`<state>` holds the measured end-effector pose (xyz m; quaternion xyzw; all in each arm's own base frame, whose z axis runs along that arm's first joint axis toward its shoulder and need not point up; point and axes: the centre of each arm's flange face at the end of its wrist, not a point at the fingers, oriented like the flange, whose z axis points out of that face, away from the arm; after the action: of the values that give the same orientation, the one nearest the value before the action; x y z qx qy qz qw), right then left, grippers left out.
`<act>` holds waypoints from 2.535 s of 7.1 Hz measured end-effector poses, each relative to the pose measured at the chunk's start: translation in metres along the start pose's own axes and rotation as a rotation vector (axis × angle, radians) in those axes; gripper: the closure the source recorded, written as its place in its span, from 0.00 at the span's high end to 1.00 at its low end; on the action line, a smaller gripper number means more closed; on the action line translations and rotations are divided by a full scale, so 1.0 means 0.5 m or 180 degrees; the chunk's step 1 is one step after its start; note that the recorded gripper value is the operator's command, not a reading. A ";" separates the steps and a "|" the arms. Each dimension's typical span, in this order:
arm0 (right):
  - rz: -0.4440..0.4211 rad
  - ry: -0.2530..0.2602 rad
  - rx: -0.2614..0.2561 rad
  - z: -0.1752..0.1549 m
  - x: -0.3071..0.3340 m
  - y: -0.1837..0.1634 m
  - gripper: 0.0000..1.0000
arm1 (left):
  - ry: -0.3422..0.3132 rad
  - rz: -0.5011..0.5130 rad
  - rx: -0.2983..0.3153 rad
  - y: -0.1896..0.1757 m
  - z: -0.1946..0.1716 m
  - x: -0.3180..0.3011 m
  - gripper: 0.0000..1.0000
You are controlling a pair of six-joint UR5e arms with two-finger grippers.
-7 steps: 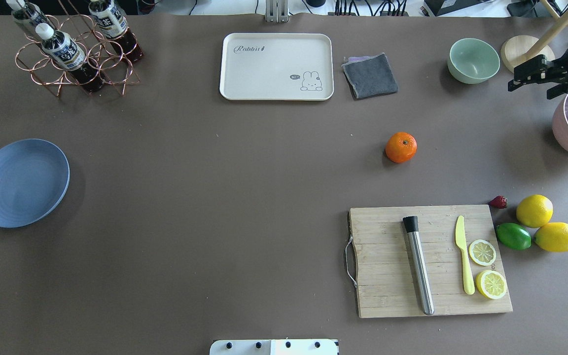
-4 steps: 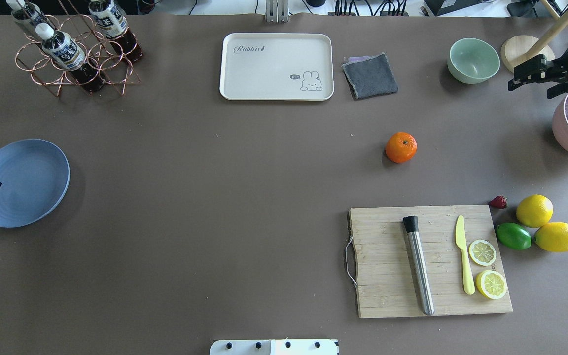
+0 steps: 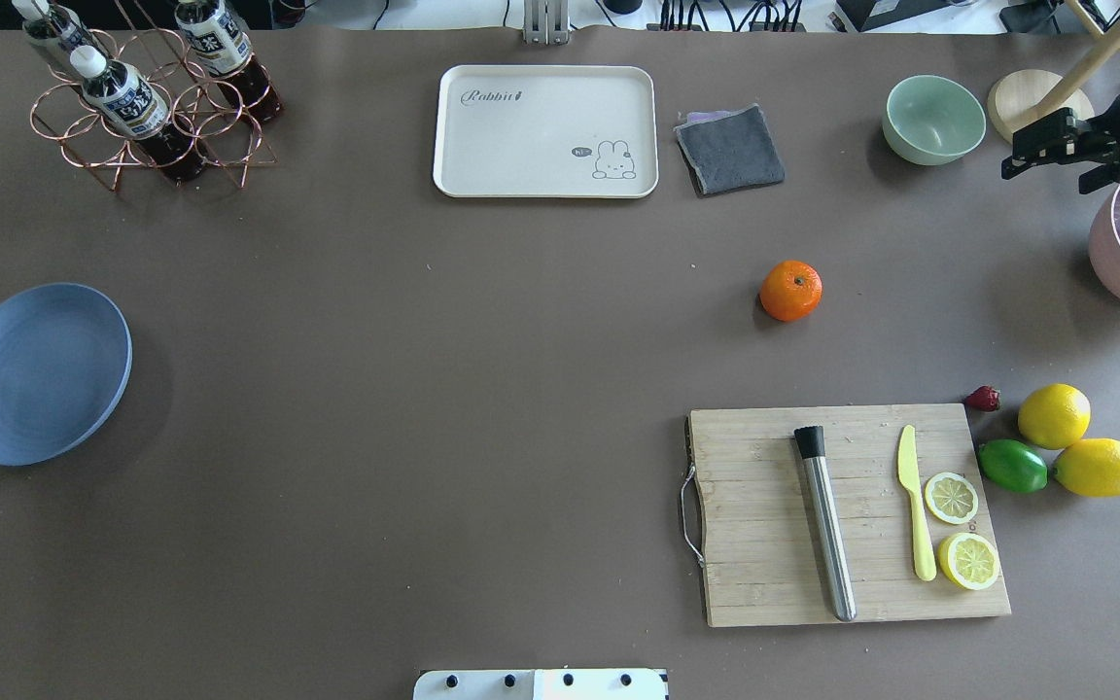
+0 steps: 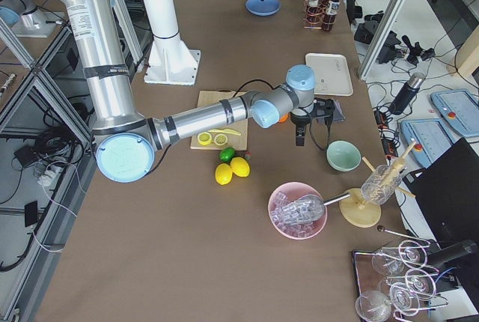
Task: Pick orange to plate
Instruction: 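Move the left gripper toward the blue plate while the right gripper moves toward the orange, then push the blue plate inward with the left gripper while the right gripper nears the orange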
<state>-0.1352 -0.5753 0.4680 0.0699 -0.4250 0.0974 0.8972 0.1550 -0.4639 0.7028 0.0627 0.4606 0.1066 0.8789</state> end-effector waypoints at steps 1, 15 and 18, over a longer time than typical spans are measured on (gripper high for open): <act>-0.0002 -0.0002 0.0002 -0.001 -0.001 0.000 1.00 | 0.0040 -0.0104 -0.0012 0.000 -0.003 0.003 0.00; 0.0223 0.0019 0.0069 0.108 -0.289 0.064 1.00 | 0.0881 -0.1192 0.0445 -0.231 -0.024 0.782 0.00; 0.0197 0.0026 0.0041 0.145 -0.347 0.105 1.00 | 0.0815 -0.1324 0.0514 -0.212 0.073 1.057 0.00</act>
<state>-0.3095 -0.5593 0.3813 0.0620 -0.4227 0.1281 0.8950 0.4909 -0.4375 0.2807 0.0226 0.5782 -0.1065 0.8086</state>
